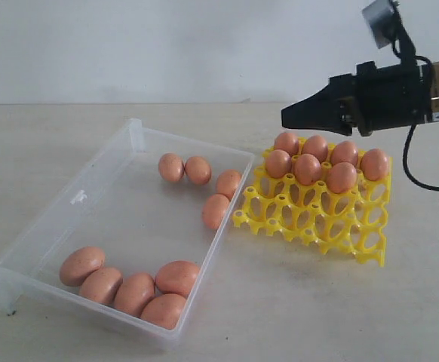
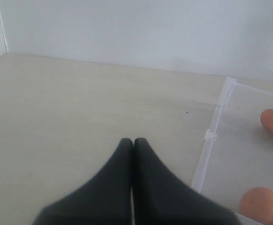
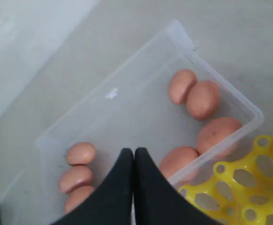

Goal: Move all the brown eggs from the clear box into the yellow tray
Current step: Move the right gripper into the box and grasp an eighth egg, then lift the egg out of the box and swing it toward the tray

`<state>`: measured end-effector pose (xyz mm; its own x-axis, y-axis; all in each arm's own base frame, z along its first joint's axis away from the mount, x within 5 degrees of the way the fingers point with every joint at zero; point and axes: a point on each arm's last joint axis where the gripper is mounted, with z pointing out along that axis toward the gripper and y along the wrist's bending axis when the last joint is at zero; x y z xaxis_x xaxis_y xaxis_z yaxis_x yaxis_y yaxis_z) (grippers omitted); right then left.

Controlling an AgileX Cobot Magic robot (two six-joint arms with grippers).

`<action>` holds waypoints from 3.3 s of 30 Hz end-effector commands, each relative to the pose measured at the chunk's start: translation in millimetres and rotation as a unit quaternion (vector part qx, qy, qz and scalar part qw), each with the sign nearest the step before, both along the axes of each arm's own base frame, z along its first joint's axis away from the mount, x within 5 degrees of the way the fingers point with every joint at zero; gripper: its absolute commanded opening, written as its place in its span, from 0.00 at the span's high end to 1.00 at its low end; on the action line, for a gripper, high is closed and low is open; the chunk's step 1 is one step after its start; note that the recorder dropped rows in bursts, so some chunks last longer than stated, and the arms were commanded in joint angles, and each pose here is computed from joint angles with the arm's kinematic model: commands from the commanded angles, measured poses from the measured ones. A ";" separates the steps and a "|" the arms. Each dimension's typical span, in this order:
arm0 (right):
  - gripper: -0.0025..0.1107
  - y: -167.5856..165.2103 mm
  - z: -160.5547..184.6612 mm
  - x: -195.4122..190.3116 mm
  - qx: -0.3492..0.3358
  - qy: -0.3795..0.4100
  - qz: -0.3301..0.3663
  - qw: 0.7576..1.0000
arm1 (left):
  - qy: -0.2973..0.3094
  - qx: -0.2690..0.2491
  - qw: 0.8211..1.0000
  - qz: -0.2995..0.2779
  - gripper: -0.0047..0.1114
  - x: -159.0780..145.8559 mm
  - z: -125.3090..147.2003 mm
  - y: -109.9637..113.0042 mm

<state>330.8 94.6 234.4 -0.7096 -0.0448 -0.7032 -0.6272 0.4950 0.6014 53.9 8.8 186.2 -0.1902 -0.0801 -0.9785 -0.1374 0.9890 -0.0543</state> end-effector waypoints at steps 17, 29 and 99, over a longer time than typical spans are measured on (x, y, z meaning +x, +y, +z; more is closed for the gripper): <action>0.98 162.0 43.9 30.4 -0.494 -0.112 0.015 0.862 | 0.002 0.001 1.000 -0.003 1.00 0.1 0.6 -0.3; 0.96 200.3 -6.2 27.8 -0.426 0.034 0.161 0.890 | 0.002 0.001 1.000 -0.003 1.00 0.1 0.6 -0.3; 0.98 216.6 -59.6 56.0 -0.406 0.057 0.001 0.912 | 0.028 0.075 0.997 -0.009 0.16 -0.8 -2.2 1.6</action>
